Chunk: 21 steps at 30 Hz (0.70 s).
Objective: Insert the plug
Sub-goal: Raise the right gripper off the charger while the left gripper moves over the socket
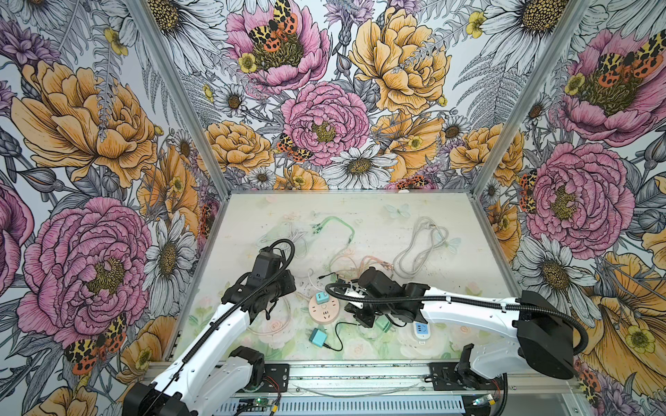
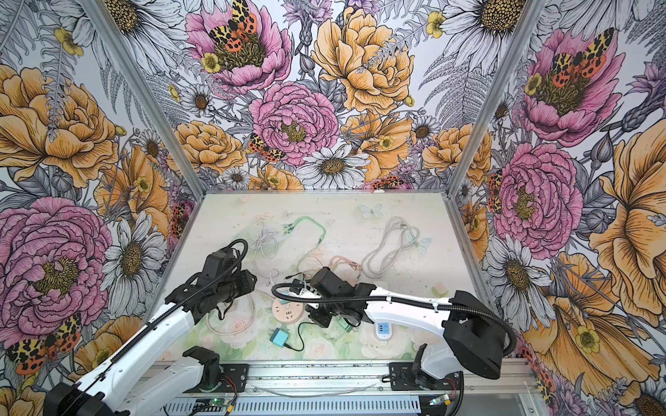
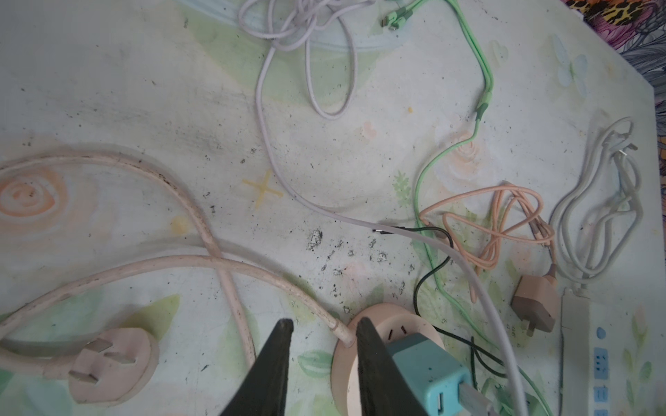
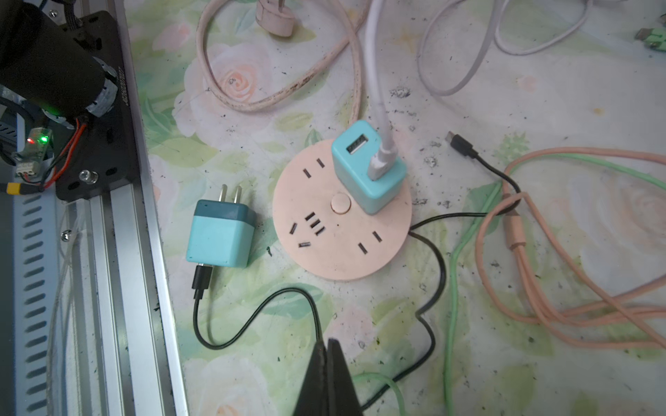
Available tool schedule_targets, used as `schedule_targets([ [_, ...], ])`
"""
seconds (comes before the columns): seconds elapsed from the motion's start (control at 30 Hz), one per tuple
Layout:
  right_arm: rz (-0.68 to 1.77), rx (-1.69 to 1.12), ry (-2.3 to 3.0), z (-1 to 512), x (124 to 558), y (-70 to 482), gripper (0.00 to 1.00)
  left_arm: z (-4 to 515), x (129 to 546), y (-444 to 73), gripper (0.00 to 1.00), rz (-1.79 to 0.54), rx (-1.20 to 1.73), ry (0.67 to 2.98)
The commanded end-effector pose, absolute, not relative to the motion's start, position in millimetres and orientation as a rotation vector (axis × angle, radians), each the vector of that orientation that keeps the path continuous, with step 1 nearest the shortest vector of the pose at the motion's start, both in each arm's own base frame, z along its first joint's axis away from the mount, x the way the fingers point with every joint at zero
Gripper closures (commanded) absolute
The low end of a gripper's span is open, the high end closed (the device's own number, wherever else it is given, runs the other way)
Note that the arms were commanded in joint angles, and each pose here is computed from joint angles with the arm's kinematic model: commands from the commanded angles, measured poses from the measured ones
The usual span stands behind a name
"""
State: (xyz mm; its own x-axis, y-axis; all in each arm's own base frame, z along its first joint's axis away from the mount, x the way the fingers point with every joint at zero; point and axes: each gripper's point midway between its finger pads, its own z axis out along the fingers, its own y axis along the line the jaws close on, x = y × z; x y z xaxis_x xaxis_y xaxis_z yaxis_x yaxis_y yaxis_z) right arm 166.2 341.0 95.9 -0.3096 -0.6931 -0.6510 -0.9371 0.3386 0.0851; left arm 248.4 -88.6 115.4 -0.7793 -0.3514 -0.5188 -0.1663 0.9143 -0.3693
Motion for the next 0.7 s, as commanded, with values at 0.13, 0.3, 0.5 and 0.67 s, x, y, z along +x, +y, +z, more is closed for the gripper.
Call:
schedule_targets([
  [0.13, 0.634, -1.374, 2.117, 80, 175, 355, 1.0, 109, 237, -89, 0.7, -0.398, -0.386, 2.467],
  [0.3, 0.564, -1.348, 2.162, 61, 184, 351, 1.0, 105, 235, -88, 0.7, -0.39, -0.392, 2.474],
  [0.5, 0.566, -1.33, 2.168, 51, 190, 360, 1.0, 111, 237, -88, 0.7, -0.391, -0.385, 2.46],
  [0.67, 0.587, -1.323, 2.162, 46, 194, 371, 1.0, 112, 237, -89, 0.71, -0.396, -0.38, 2.456],
])
